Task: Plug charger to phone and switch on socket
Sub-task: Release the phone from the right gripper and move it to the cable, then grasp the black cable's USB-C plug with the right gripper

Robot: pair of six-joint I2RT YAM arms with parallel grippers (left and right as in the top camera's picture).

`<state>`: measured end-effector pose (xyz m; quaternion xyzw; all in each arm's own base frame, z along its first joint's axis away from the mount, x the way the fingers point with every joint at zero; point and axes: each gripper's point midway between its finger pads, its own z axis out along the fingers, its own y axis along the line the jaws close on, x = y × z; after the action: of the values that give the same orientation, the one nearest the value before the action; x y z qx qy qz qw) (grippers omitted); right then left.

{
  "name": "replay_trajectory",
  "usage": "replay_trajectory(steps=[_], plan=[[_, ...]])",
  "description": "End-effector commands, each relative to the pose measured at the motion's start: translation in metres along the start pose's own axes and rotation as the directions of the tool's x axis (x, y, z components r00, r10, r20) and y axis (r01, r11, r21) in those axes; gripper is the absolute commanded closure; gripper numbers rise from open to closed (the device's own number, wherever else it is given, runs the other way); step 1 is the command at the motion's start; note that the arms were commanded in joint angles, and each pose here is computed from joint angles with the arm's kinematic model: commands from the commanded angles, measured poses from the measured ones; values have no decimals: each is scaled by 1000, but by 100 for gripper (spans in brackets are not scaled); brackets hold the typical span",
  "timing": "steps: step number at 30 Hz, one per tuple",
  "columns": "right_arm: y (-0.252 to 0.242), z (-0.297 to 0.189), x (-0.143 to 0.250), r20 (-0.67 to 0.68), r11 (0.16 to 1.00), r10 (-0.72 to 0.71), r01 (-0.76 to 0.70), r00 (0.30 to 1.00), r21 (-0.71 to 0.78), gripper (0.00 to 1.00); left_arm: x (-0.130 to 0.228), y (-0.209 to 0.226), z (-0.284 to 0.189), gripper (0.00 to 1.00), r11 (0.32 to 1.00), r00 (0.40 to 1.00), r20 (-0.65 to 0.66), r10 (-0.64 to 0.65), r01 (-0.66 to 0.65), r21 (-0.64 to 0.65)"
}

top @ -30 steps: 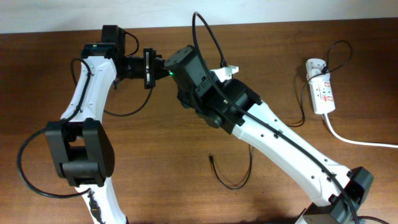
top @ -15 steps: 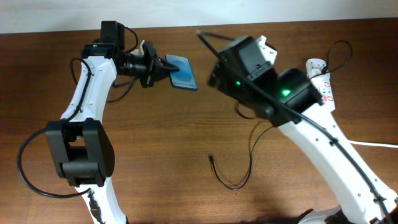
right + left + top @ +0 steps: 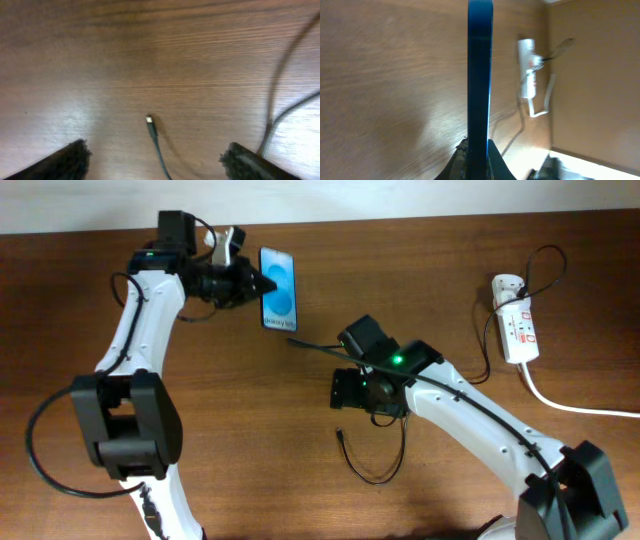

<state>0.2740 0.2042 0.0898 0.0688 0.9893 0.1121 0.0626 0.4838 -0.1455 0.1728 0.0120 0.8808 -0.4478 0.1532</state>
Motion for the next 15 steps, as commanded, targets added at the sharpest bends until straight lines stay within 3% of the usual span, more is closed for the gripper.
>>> replay_trajectory(steps=[1,2,7,12,15], plan=[[3,16,22,-98,999,-7,3,995,-44,37,-15,-18,-43,100,986,995,73,64,-74,147],[3,25,29,-149,999,-10,3,989,-43,48,-18,-10,-52,100,989,996,84,42,-53,139],[6,50,55,-286,998,-51,40,957,-44,53,-17,4,-65,100,992,996,92,-14,3,122],[2,60,61,-289,995,-104,101,952,-27,54,-17,4,-65,100,992,996,91,-16,5,122],[-3,79,63,-318,995,-93,96,944,-5,61,-16,4,-65,100,992,996,87,-21,11,122]])
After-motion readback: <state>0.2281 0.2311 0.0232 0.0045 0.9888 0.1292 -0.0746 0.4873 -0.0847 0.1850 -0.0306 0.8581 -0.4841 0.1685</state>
